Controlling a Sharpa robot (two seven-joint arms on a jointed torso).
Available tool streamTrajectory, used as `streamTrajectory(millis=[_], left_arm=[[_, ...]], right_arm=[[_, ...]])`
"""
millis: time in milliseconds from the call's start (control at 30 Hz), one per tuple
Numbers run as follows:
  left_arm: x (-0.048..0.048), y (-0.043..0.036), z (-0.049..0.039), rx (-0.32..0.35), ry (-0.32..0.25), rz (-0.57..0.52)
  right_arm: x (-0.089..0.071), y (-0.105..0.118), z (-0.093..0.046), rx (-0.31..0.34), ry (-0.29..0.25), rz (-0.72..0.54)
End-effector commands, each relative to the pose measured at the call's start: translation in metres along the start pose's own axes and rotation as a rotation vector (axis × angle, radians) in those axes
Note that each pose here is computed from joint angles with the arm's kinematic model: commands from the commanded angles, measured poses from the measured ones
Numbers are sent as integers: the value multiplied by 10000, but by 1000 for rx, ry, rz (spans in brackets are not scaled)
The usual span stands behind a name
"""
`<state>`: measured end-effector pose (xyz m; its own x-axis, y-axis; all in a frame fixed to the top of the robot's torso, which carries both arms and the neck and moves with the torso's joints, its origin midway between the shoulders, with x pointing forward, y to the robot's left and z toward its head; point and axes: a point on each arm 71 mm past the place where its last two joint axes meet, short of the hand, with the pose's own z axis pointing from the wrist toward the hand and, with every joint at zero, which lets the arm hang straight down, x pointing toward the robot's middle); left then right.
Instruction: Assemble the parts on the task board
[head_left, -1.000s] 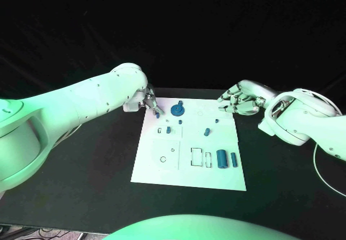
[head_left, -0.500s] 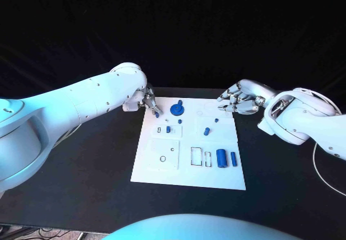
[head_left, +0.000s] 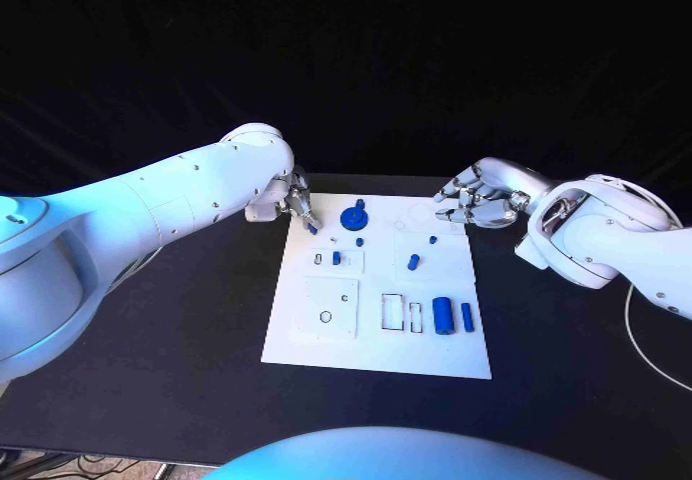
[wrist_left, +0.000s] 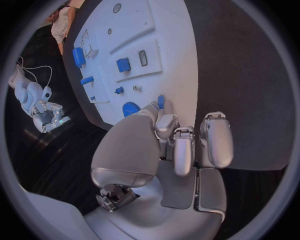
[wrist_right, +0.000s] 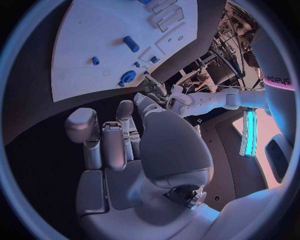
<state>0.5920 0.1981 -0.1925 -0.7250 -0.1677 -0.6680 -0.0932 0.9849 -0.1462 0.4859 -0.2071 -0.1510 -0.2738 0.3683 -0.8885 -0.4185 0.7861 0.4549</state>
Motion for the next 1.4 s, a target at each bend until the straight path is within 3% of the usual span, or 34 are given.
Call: streamTrajectory(millis=[33, 333, 700, 867, 1067, 1400], left_arm=[[39, -22, 5, 25, 37, -7], [36, 6, -46, 66, 3, -74], [104, 89, -286, 144, -89, -149], [235, 126, -342, 164, -115, -135], [412, 95, -355, 191, -133, -111], [577, 73, -349, 184, -77, -52]], right_arm=[[13, 13, 3, -10, 11, -3], [11, 5, -1, -7, 12, -4], [3, -13, -14, -1, 12, -5], [-1, -23, -21, 2, 12, -5], [1, -21, -19, 1, 13, -5], [13, -25, -17, 2, 16, -4]])
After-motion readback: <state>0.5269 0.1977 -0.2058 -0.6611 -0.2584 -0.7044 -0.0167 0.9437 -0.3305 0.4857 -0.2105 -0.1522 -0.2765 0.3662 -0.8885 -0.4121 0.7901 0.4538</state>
